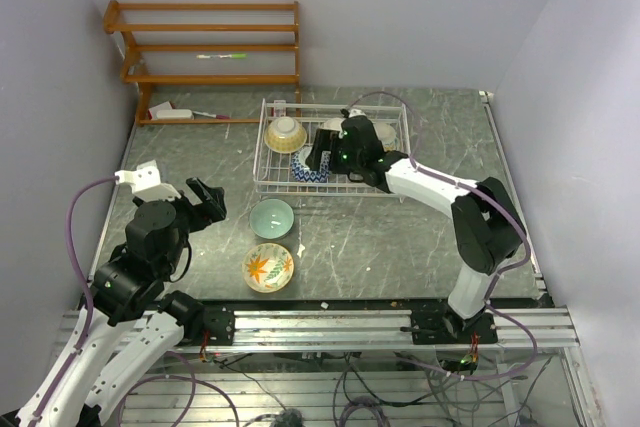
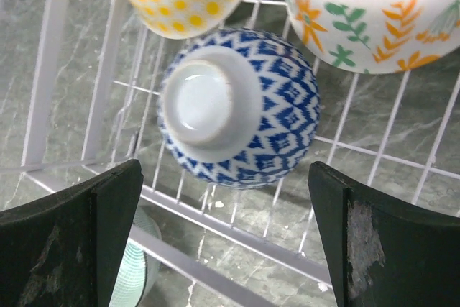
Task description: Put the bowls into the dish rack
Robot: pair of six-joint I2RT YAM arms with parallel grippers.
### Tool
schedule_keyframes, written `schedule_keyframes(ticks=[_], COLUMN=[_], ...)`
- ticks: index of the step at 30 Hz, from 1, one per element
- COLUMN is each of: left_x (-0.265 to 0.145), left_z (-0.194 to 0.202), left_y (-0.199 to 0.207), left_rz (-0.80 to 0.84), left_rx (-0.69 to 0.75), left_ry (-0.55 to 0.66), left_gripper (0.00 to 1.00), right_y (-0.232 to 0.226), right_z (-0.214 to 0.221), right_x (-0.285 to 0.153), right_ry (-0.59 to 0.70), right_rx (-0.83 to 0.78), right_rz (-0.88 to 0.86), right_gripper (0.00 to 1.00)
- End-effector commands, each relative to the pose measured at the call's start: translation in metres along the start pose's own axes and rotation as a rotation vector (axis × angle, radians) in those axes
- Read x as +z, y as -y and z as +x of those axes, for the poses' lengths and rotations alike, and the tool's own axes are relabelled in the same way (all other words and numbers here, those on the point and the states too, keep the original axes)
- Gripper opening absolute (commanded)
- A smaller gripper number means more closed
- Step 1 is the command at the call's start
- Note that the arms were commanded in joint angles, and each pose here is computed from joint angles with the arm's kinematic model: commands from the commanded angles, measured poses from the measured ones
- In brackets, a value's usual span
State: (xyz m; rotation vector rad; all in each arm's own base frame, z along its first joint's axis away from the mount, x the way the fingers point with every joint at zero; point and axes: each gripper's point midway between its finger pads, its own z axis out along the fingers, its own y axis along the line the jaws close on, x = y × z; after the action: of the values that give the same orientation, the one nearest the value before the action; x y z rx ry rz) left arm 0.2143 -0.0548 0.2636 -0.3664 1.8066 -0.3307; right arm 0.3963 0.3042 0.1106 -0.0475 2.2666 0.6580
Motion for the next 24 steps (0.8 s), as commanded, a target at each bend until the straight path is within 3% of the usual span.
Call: schedule_keyframes(ticks=[1, 15, 24], left_x=[0.002, 0.002, 0.0], left_z=[-0.003, -0.004, -0.005], left_y=[0.002, 0.001, 0.0], left_rz=[0.002, -0.005, -0.005], left_rx=[-0.013, -0.01, -0.008], left_ry=[0.015, 0.015, 0.019], left_gripper=[0.95, 0.95, 0.95], right_y=[-0.012, -0.024, -0.048], right_z=[-0.023, -0.024, -0.019], right_x=[-0.01, 0.021, 0.028], right_ry=[0.06, 0.046, 0.089], right_rx=[-0.108, -0.184, -0.227], right_rz=[0.016, -0.022, -0.147], right_gripper=[1.0, 0.99, 0.99])
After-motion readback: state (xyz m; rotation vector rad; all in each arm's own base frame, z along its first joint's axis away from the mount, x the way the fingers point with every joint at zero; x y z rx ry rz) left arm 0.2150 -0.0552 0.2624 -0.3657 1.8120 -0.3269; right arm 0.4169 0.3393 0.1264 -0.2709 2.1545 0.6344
